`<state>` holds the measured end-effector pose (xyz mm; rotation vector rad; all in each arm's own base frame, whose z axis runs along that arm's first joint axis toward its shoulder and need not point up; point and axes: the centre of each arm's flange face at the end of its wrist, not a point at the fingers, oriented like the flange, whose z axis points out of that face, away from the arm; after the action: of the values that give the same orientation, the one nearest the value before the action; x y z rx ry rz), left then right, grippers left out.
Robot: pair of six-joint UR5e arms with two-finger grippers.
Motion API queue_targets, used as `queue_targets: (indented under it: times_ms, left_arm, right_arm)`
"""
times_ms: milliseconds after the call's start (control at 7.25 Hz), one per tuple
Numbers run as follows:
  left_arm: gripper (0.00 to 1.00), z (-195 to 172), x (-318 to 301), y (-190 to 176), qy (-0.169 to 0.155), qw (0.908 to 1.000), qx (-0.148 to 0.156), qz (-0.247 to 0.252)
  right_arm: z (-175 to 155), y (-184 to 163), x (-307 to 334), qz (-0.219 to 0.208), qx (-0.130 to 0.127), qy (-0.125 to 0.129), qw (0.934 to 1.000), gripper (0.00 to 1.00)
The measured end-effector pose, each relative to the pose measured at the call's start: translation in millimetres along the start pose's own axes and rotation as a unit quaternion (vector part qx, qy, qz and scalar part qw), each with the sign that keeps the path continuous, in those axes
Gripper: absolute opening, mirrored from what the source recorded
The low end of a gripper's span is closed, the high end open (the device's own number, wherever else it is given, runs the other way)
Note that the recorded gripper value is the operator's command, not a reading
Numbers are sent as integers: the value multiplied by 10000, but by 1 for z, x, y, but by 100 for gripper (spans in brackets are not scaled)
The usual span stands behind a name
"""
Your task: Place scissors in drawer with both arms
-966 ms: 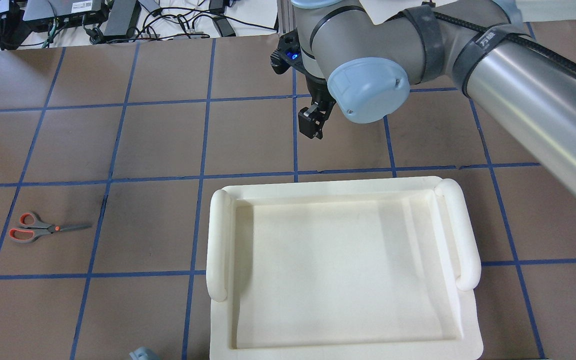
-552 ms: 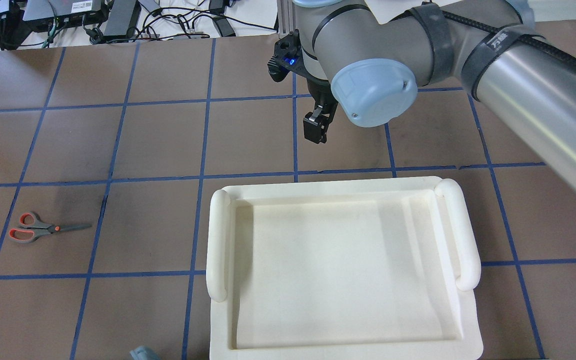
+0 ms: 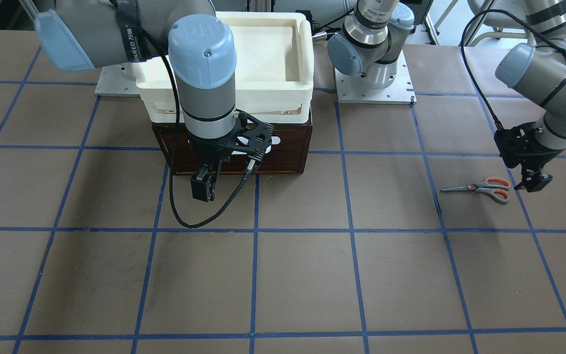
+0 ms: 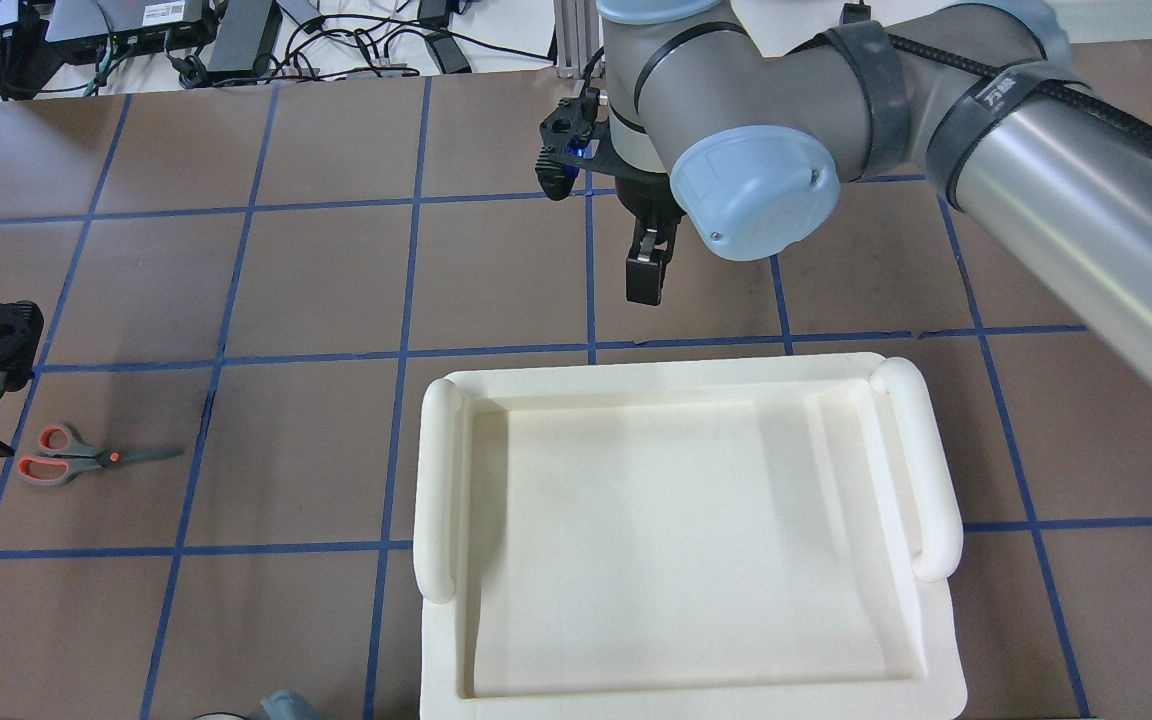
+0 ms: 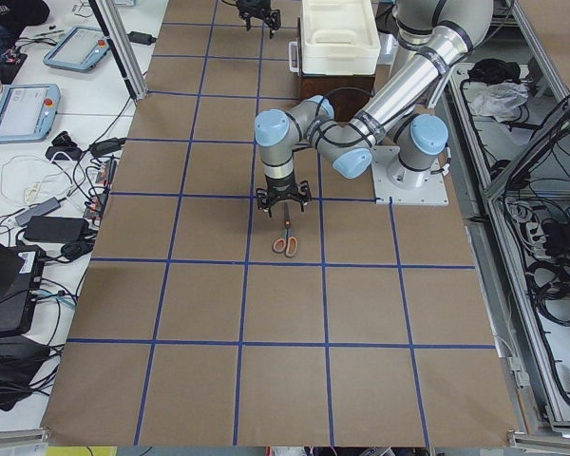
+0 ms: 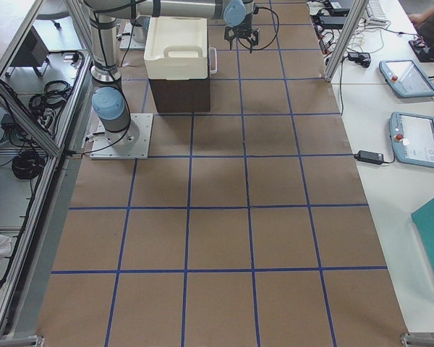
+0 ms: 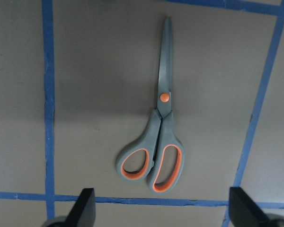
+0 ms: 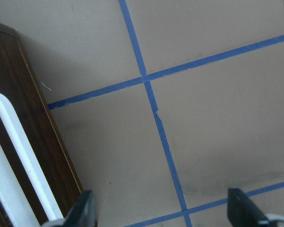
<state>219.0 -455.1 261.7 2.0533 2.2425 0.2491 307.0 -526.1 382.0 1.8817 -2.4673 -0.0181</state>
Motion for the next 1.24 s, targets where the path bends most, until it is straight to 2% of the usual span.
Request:
queue_targets:
  times_ms: [276,552,690,828,1103,1241]
  left_arm:
    - [100,24,4,3,-221,9992,190,271]
    - [100,37,0,19,-263,9989,344,171]
    - [100,34,-10,29,-227,9989,400,5]
    - [100,32,-19,34,-98,9985,510,-153]
    - [99,41,-19,28,118,9974,705,73]
    - [99,46,-14,20,174,9969,747,197]
  right_arm:
    - [8,1,-7,-66,87,-236,9997,100]
    - [16,-2,-17,-262,285,-673,9970,100]
    - [20,-5,-18,-457,350,-806,9951,100]
    - [26,-5,-17,-657,283,-928,9931,100]
    - [41,-2,-20,-824,7,-1289,9882,100]
    - [48,-2,-18,-870,-34,-1372,9867,100]
